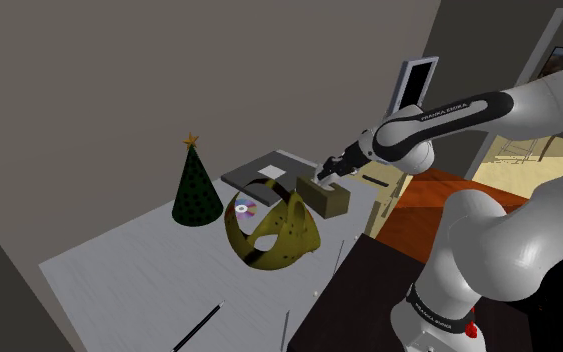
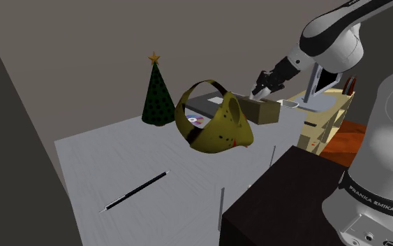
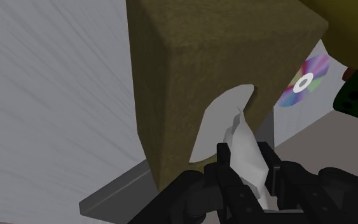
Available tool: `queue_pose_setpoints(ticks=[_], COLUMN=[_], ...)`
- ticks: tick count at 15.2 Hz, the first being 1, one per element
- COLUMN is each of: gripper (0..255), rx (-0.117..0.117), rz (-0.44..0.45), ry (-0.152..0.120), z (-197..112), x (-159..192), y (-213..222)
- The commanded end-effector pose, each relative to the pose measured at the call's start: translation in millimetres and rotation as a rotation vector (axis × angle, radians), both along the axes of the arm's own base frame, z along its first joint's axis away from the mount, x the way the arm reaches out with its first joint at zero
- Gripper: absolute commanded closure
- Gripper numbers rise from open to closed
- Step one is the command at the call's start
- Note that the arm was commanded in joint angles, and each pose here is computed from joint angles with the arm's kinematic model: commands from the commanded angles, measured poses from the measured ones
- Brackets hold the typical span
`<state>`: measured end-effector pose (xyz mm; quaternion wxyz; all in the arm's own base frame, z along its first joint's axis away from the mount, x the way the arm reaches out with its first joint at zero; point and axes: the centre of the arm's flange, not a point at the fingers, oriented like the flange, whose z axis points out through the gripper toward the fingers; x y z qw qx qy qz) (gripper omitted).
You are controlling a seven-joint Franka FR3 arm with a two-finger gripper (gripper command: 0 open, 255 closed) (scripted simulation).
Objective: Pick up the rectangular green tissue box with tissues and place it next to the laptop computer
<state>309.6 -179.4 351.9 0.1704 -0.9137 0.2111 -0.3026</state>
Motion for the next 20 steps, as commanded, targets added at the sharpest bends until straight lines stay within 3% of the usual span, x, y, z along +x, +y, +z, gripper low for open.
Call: queue_pose_setpoints(ticks=[1, 9, 10, 15, 20], gripper=[255, 255, 0, 0, 0], rx=[-0.001, -0.001, -0.001, -0.001, -0.001], rz=[0.0, 0.0, 0.0, 0.0, 0.0], ry=[0.0, 0.0, 0.0, 0.0, 0.0], z=[-12, -12, -12, -12, 26], x=[0, 0, 0, 0, -31], y=[0, 0, -1, 0, -10])
